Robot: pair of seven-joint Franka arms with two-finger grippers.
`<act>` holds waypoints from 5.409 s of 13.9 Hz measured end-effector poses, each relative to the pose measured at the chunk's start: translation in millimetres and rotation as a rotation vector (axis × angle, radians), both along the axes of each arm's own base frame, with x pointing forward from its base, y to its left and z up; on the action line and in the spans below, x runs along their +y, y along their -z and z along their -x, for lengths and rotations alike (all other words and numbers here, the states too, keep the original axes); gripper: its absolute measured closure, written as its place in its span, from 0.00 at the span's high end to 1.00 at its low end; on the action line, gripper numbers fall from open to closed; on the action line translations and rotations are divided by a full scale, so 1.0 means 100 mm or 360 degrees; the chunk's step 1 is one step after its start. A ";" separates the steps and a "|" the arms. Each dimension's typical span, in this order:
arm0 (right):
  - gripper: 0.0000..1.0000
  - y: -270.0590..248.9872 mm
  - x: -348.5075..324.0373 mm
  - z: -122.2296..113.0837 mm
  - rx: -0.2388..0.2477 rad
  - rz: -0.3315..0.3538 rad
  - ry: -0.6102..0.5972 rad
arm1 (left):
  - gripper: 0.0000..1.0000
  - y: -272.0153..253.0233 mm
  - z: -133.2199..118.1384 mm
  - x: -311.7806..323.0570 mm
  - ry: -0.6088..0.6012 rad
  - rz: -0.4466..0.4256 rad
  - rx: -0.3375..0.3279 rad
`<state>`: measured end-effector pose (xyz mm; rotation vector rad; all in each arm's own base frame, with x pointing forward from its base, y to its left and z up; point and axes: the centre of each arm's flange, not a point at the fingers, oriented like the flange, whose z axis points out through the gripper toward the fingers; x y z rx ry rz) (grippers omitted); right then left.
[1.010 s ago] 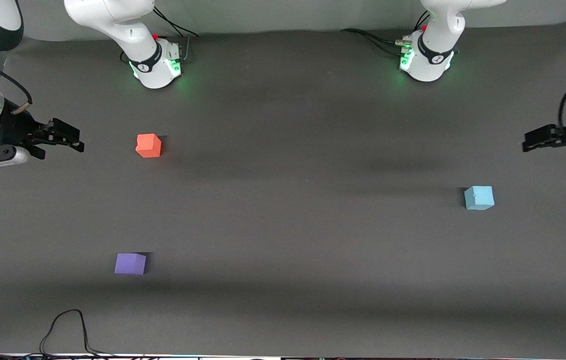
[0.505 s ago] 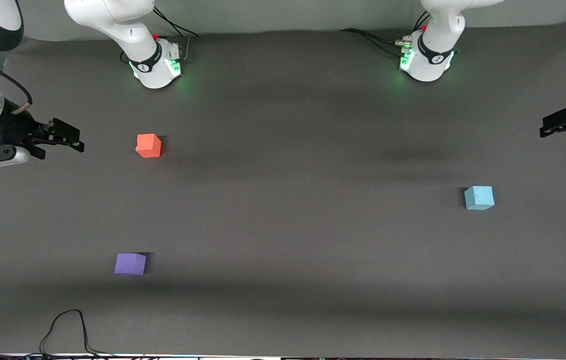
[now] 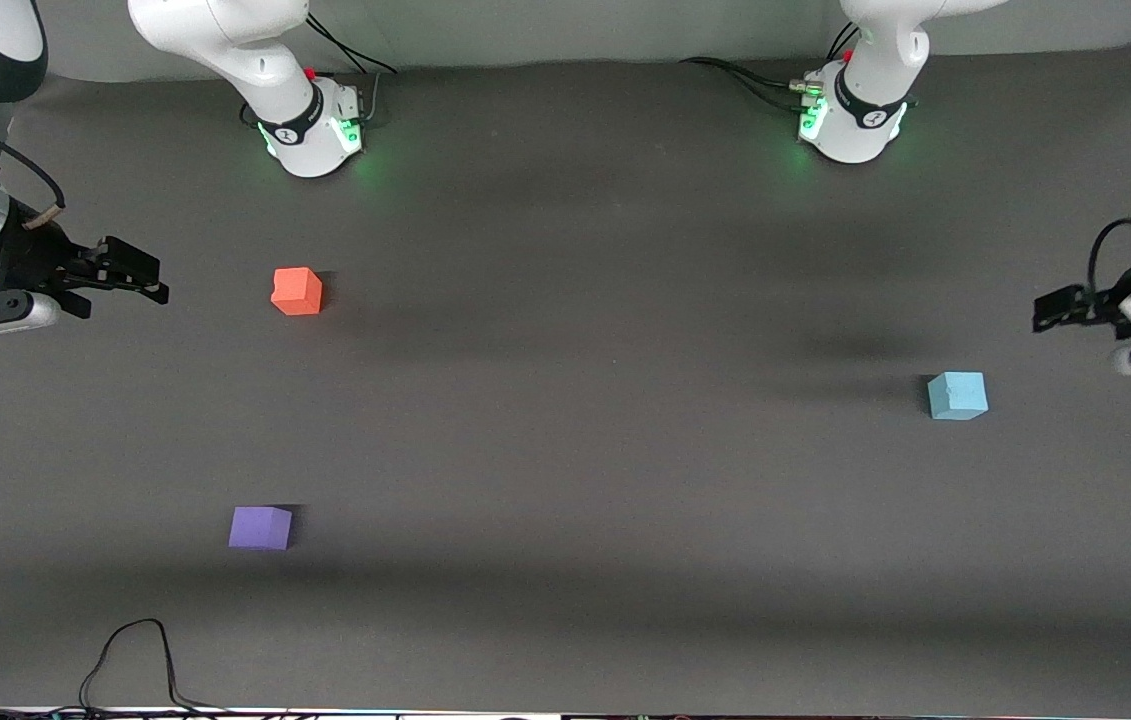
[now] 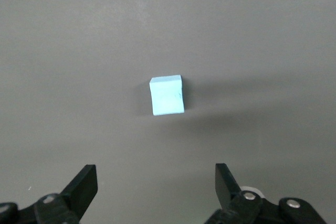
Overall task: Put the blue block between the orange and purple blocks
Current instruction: 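Lower the open left gripper over the light blue cube, then close the left gripper on the light blue cube, then lift and carry the blue cube with the left gripper toward the table middle, then release the blue cube with the left gripper while the right gripper reaches over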
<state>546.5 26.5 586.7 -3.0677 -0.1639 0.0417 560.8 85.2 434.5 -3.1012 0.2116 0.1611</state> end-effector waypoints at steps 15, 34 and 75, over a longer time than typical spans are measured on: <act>1.00 0.04 0.00 0.01 0.0019 0.0001 -0.0001 | 1.00 2.19 -0.05 0.03 0.0040 0.0014 -0.0150; 1.00 0.04 0.00 0.01 0.0019 0.0001 -0.0001 | 0.53 0.95 -0.45 0.09 -0.0077 0.0031 0.0010; 1.00 0.05 0.39 0.05 0.0031 0.0000 -0.0027 | 1.00 0.14 -0.07 -5.57 -0.0421 0.0051 -0.0013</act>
